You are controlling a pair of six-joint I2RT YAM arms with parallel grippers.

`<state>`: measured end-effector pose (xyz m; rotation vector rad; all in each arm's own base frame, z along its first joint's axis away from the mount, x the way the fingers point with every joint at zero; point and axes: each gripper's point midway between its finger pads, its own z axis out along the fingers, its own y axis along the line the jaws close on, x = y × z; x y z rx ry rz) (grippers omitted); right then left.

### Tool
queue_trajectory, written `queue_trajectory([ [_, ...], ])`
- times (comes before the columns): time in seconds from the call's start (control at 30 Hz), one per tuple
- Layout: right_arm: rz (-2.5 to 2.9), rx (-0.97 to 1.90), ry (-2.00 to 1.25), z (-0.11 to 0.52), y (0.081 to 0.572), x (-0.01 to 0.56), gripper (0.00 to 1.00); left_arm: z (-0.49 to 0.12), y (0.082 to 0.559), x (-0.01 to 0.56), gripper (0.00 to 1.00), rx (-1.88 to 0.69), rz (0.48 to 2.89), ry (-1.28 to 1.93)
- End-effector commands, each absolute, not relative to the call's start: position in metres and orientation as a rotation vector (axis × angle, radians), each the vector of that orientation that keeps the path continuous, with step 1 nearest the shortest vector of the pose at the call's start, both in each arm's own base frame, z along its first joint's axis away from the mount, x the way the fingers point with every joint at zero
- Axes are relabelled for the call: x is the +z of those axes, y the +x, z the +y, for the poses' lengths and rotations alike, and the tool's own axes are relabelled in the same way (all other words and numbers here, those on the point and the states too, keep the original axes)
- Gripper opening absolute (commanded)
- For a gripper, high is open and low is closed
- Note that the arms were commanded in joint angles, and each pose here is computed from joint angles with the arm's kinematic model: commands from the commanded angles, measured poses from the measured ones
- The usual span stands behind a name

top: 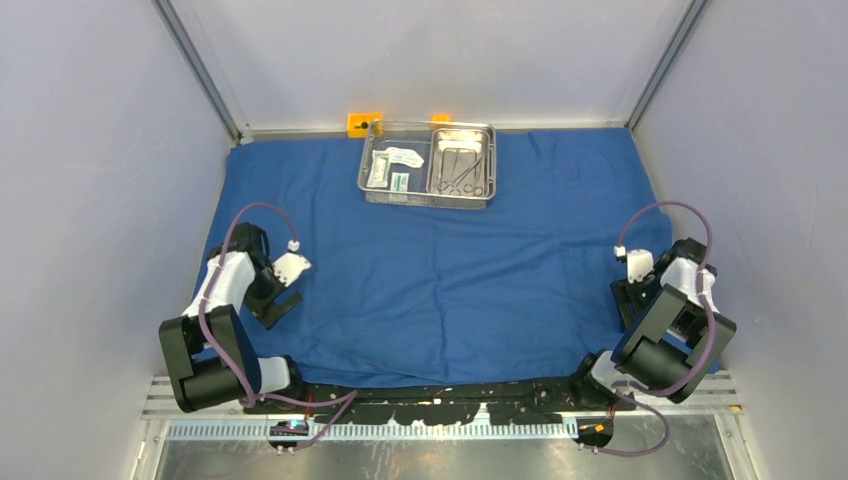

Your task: Open and lay out the surgical kit

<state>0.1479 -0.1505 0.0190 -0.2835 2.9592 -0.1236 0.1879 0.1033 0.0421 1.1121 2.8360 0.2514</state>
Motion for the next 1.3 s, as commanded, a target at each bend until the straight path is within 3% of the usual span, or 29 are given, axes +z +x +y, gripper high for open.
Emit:
queue_trajectory([
  [0.0,2.920,0.006,-0.246,-0.137,0.157,0.051,0.65,0.084,0.161,0.040,0.94,0.052,2.863,1.211],
  [0.2,2.860,0.049,-0.252,-0.132,0.182,0.077,0.65,0.079,0.118,0.029,0.81,-0.077,2.972,1.345],
  [0.4,2.800,-0.019,-0.377,-0.112,0.217,0.107,0.66,0.107,0.067,0.020,0.67,0.086,3.129,1.574],
  [0.6,2.733,-0.064,-0.533,-0.076,0.260,0.131,0.66,0.118,0.036,0.037,0.46,0.168,3.257,1.645],
  [0.9,2.673,-0.060,-0.729,-0.026,0.301,0.138,0.66,0.112,0.037,0.076,0.42,0.247,3.330,1.357],
  [1.27,2.577,0.023,-0.895,0.012,0.348,0.130,0.65,0.115,-0.022,0.093,0.31,0.580,3.514,1.045],
])
